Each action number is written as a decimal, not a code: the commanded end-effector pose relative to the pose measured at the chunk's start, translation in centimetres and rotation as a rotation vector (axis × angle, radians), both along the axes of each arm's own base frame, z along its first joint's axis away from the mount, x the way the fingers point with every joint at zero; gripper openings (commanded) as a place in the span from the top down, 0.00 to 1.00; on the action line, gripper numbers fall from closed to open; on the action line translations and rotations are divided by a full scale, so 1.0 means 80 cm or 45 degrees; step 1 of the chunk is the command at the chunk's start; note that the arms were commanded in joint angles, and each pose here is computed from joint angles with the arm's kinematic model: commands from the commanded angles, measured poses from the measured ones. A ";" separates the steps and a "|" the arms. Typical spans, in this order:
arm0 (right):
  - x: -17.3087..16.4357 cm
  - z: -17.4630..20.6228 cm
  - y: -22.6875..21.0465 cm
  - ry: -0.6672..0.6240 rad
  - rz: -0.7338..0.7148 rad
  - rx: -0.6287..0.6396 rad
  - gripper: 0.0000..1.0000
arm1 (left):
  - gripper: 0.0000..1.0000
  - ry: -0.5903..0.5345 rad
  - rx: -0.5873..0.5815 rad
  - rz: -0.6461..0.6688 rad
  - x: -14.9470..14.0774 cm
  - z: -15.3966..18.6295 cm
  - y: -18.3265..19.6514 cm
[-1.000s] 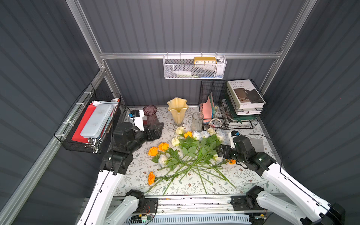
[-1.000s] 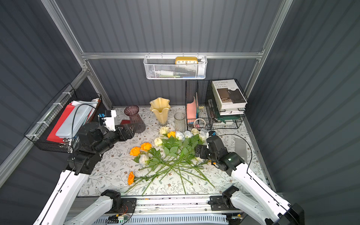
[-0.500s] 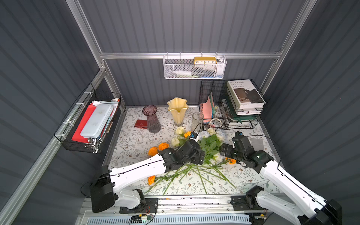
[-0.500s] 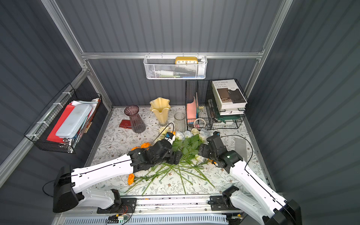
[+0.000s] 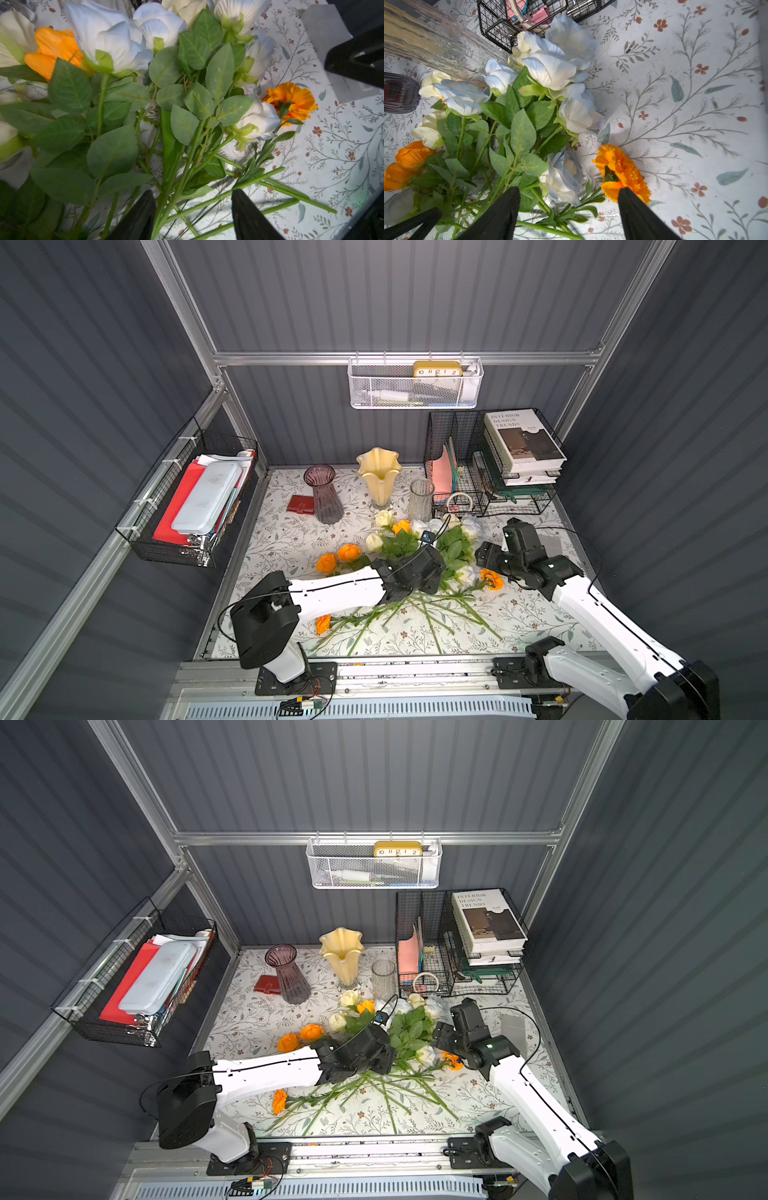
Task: Arrange the flowers in different vases according to their colors
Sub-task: Pick up the flower at the center of the board.
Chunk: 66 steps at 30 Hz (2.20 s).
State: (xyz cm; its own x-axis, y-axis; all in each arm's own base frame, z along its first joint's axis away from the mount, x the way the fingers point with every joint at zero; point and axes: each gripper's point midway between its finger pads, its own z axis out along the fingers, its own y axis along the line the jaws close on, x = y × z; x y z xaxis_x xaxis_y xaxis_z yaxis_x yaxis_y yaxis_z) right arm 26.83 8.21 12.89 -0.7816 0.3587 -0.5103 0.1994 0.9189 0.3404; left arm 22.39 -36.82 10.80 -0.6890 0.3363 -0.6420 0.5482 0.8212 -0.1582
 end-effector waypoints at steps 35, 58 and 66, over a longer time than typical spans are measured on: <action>-0.009 -0.030 -0.007 0.027 0.029 0.017 0.24 | 0.65 -0.042 0.231 -0.073 0.041 -0.061 -0.002; -0.012 -0.033 -0.012 0.031 0.029 0.008 0.24 | 0.66 -0.005 0.227 -0.173 0.029 -0.071 -0.010; -0.013 -0.035 -0.014 0.030 0.025 0.004 0.24 | 0.69 0.021 0.263 -0.201 0.028 -0.090 -0.014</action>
State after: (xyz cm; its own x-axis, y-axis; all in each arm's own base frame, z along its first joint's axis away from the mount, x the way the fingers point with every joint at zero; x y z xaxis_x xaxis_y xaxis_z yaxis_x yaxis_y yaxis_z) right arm 26.10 7.31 10.36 -0.7979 0.3530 -0.4887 0.1937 0.9178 0.3467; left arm 24.66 -37.38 3.82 -0.6398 0.5397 -0.5472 0.6477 0.7619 -0.0058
